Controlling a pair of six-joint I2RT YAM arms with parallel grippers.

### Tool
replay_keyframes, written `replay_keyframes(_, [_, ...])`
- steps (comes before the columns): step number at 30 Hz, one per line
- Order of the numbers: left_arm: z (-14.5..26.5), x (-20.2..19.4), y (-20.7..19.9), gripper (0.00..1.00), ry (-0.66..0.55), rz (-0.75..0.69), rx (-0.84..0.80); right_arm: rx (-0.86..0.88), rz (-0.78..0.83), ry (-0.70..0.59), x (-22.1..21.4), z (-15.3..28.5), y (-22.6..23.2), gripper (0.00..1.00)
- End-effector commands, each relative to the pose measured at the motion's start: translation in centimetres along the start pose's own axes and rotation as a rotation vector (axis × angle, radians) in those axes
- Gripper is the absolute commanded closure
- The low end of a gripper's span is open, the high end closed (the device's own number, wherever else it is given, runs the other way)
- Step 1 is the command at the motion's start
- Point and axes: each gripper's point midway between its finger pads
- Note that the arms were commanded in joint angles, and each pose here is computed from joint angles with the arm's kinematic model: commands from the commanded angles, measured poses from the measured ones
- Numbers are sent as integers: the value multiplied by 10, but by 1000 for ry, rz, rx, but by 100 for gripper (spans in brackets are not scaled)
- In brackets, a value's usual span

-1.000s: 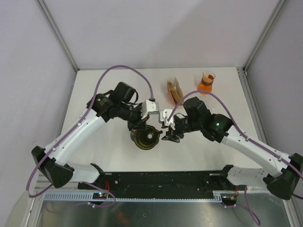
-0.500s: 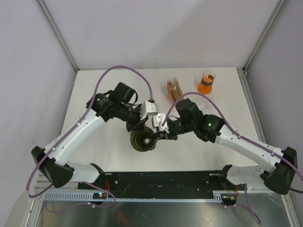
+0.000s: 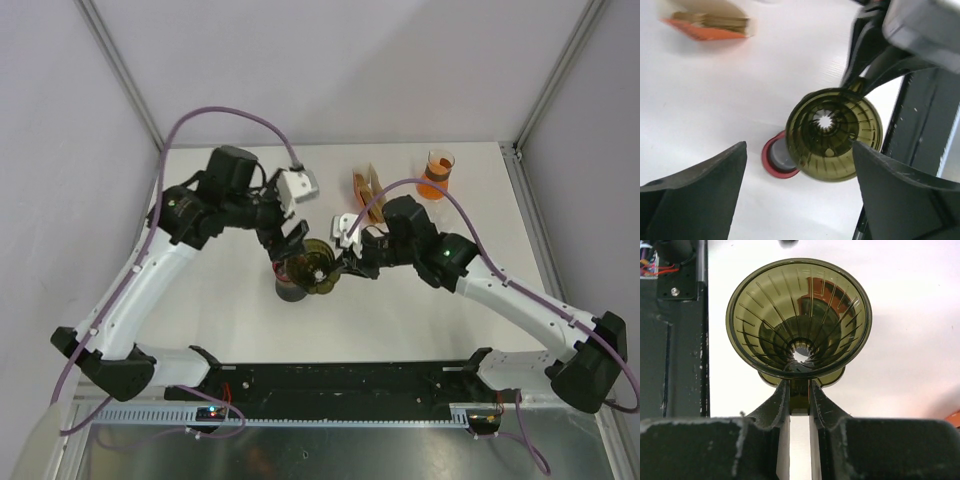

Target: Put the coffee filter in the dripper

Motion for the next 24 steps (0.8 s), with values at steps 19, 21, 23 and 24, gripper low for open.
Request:
replay_keyframes(19, [128, -124, 149, 0, -48, 489, 782, 148, -126, -282, 51, -57, -38, 100])
replay_keyframes(21, [128, -130, 149, 0, -46, 496, 785, 150, -128, -279, 47, -61, -42, 100])
replay_keyframes(23, [125, -135, 147, 0, -44, 502, 777, 147, -134, -272, 43, -64, -46, 100])
replay_keyframes(24, [124, -137, 146, 0, -44, 504, 771, 145, -141, -265, 40, -64, -48, 100])
Point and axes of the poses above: each gripper's point midway between its finger pads, its own z axis back along the fingers, its own y axis along the line the jaws close on, x = y × z, and after that the axes turned 12 degrees about -z, right-handed
